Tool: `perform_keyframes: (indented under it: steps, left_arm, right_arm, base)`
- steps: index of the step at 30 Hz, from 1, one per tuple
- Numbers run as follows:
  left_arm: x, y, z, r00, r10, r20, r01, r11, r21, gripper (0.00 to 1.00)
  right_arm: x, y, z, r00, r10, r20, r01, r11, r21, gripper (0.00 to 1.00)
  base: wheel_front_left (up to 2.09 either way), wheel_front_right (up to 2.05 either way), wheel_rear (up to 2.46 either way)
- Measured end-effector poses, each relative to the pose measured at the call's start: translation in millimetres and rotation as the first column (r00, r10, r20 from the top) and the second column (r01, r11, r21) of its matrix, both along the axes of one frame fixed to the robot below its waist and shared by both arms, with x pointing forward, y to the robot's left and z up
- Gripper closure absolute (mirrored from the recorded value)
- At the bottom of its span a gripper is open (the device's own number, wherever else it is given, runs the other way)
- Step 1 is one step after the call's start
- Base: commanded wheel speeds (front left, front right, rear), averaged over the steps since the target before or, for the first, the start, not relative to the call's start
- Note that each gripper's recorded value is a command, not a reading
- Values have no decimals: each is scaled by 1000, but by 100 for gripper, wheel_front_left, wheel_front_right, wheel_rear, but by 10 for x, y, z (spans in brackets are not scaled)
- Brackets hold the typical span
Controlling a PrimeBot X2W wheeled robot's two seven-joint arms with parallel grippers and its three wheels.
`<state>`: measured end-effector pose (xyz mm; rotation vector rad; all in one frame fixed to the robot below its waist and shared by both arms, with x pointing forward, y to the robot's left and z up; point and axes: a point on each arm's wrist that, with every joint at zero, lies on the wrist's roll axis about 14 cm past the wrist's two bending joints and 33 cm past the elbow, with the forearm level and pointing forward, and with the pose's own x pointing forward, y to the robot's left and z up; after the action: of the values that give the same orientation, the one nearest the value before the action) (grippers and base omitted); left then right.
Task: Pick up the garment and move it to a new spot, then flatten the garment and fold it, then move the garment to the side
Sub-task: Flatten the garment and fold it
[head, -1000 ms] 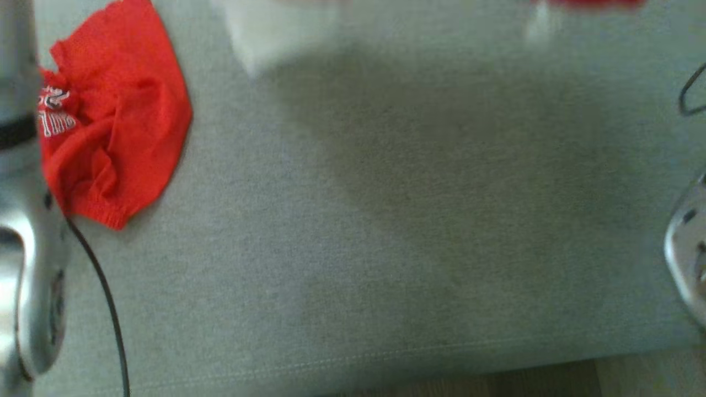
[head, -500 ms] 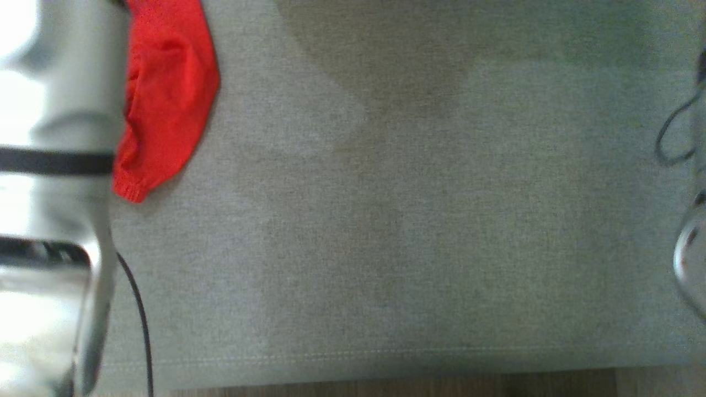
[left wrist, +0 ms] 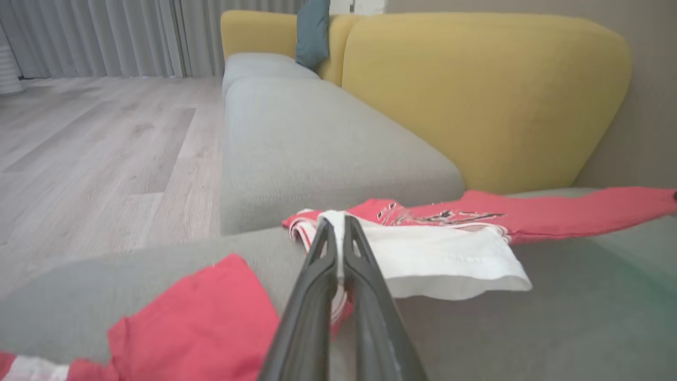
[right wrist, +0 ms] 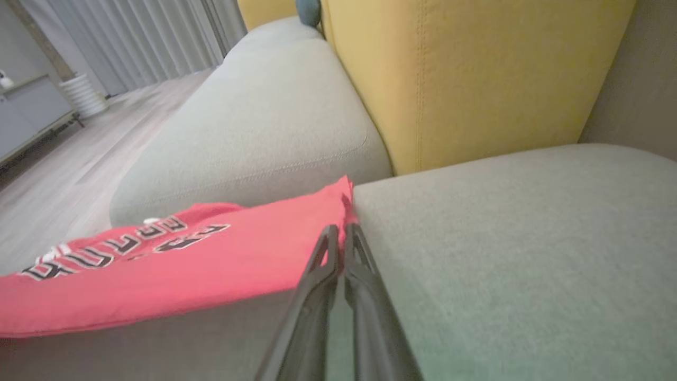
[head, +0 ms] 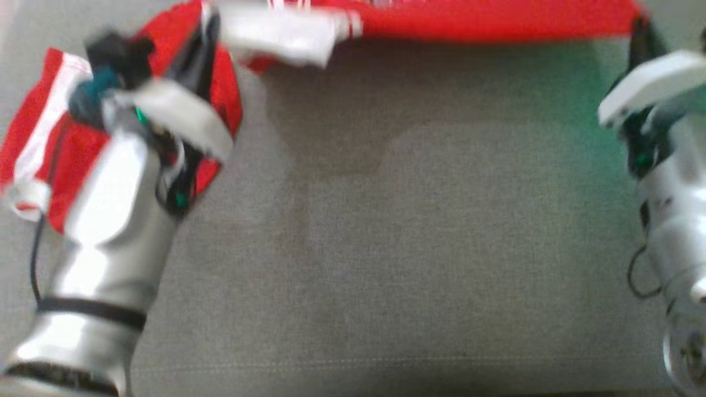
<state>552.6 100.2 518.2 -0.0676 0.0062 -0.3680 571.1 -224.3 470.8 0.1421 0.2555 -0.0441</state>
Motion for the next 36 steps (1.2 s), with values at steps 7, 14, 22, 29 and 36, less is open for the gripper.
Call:
perform_keyframes:
  steps: [7,14,22,29,36]
  left_arm:
    - [-651,43,-376,993,-32,-115,36,999,37,100]
    - [-1313,-53,-558,976,-100,-194,109,993,37,100]
    - [-1840,-98,-619,955,-155,-253,169,985,35,100]
    - [-2212,-93,-660,923,-209,-323,235,971,42,100]
    - [-2620,-58,-681,876,-253,-410,300,952,54,100]
  right_arm:
    - [-527,32,-251,989,61,-137,-68,997,-43,100]
    - [-1051,-33,-404,956,106,-273,-122,992,-41,100]
    - [-1562,-72,-502,902,166,-400,-181,984,0,100]
    - [-1916,-113,-572,844,211,-492,-220,975,42,100]
    - [-2310,-128,-671,753,271,-599,-252,961,118,100]
  base:
    - [0,0,0]
    - [0,0,0]
    - [0,0,0]
    - [0,0,0]
    - [0,0,0]
